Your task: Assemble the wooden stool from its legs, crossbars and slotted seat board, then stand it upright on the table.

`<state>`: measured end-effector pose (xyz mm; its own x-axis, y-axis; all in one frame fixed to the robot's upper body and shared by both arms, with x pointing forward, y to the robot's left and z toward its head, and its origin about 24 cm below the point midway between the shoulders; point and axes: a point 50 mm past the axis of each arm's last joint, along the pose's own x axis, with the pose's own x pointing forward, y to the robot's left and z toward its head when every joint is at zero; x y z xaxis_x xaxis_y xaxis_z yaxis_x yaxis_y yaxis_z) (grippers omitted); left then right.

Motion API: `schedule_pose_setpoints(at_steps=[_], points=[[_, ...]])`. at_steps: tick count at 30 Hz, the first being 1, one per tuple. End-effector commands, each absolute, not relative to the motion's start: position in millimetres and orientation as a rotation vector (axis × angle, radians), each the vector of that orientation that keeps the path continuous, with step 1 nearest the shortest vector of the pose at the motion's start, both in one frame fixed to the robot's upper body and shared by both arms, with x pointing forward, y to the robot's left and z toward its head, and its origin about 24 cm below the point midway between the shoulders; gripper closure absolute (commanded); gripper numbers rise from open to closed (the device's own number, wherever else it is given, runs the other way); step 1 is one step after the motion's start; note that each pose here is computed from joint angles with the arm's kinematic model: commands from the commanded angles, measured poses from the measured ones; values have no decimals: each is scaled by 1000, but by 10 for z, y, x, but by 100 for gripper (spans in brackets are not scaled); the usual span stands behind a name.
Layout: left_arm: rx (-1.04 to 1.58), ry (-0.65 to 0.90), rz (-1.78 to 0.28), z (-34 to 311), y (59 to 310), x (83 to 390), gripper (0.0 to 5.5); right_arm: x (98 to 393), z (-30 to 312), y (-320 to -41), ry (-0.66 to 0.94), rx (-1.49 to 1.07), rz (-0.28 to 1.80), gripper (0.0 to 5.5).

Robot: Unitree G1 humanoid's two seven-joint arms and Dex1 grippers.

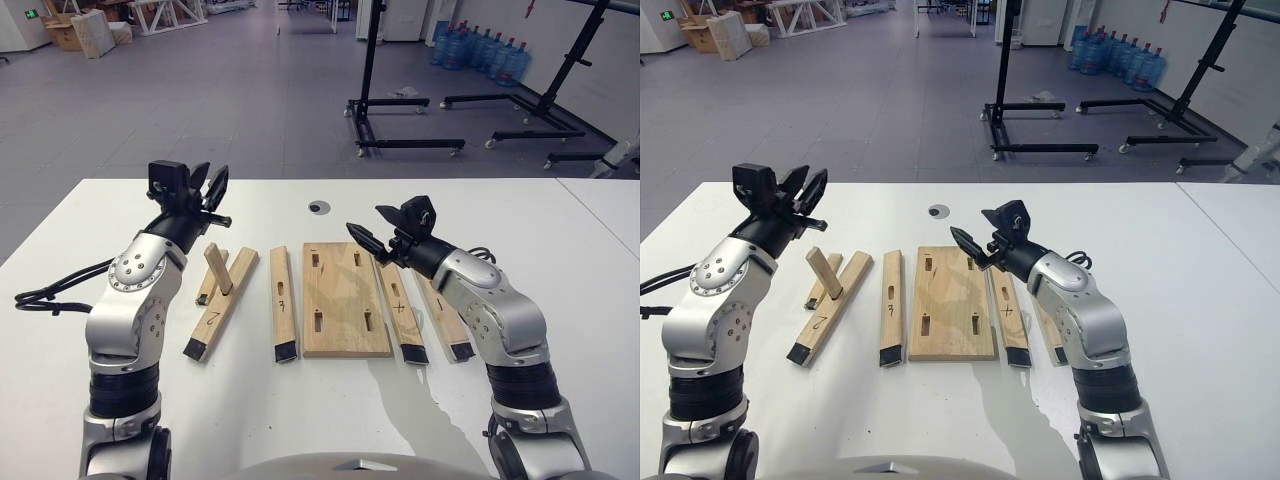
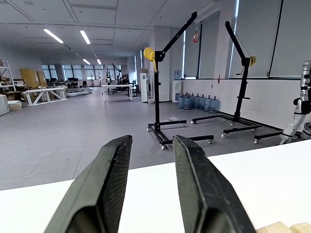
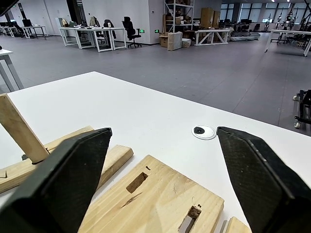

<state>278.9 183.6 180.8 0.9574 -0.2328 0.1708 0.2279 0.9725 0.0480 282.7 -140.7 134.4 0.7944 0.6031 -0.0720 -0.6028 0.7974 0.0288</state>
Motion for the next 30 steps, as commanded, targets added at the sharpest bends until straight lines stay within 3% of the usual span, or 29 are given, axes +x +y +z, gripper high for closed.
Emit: schedule_pose_setpoints(at_steps=[1,8,11,14,17,20,22,25,26,28,30], points=[[40,-145,-224,1728,1827,2840,399,2842,1388,-1395,61,-6,646,151],[22,74,-230,929,1849,2775,399,2827,1356,-1414,75,0,638,151],[17,48,-227,947,1826,2798,399,2828,1361,-1421,74,2,637,151],[23,-68,-214,1295,1818,2878,399,2842,1410,-1421,58,21,636,151],[25,-271,-211,1997,1766,2884,399,2853,1459,-1414,42,39,637,151],[9,-413,-236,2607,1721,2715,399,2837,1455,-1414,42,37,635,151],[-12,-426,-259,2900,1765,2570,399,2804,1439,-1449,46,35,619,151],[5,-429,-415,3250,2111,2242,399,2745,1417,-1586,49,35,561,151],[-15,-408,-429,3294,2373,2129,399,2722,1411,-1647,51,32,540,151],[-60,-357,-441,3260,2789,1920,399,2673,1397,-1779,57,26,497,151],[-67,-224,-494,3058,2979,1801,399,2626,1387,-1912,65,16,453,151]])
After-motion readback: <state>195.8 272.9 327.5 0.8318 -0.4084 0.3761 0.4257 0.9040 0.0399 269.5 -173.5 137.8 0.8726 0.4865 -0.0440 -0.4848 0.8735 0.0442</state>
